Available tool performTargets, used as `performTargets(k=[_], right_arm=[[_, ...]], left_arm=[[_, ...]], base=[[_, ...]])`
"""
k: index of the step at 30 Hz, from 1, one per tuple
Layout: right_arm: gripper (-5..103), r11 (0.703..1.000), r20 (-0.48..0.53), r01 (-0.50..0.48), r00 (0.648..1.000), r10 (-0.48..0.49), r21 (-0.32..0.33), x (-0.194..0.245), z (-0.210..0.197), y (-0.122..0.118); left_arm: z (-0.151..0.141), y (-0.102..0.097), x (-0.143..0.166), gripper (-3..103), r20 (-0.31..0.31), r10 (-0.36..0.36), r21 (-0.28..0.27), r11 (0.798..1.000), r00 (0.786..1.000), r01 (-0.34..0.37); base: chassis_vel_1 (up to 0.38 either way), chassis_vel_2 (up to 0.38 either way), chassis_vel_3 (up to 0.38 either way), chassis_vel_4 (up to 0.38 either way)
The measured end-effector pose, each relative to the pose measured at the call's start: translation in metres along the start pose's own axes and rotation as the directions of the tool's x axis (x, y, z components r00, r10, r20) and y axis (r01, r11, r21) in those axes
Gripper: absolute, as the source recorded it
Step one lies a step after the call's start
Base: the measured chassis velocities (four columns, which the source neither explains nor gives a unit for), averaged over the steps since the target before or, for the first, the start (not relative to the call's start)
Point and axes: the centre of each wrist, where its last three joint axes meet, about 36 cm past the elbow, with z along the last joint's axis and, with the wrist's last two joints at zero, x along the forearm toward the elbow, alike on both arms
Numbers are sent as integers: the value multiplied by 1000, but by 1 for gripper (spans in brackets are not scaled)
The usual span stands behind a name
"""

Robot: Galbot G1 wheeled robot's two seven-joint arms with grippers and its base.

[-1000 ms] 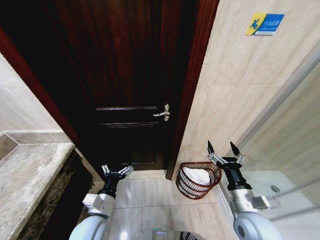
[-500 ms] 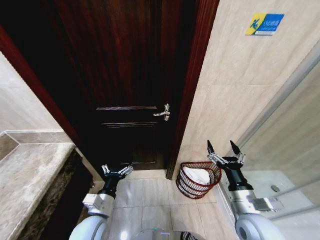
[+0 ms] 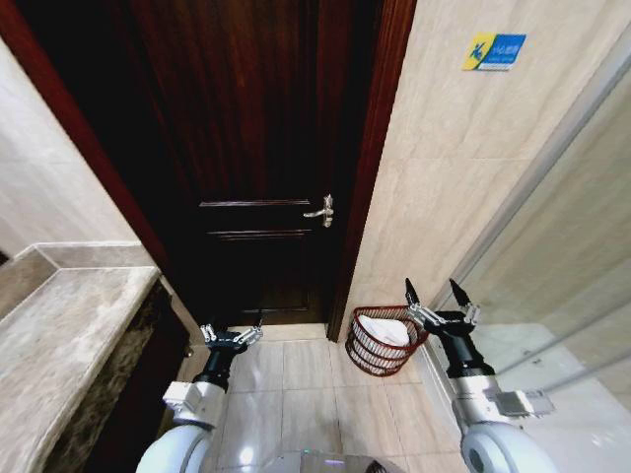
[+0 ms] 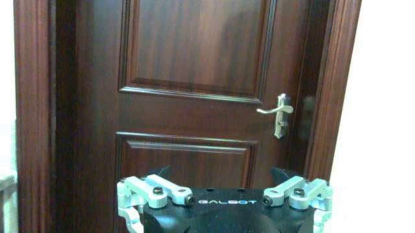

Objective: Discard the used towel into the hamper.

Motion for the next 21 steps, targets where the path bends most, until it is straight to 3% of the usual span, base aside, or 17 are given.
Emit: performTargets(k=[21], right_arm=[[100,1000,-2,7,1000,-7,3,5,1,0]], left_arm=[[0,0,0,100,0,0,0,1000,1000,0]], base=[[150,-149,-150,141]])
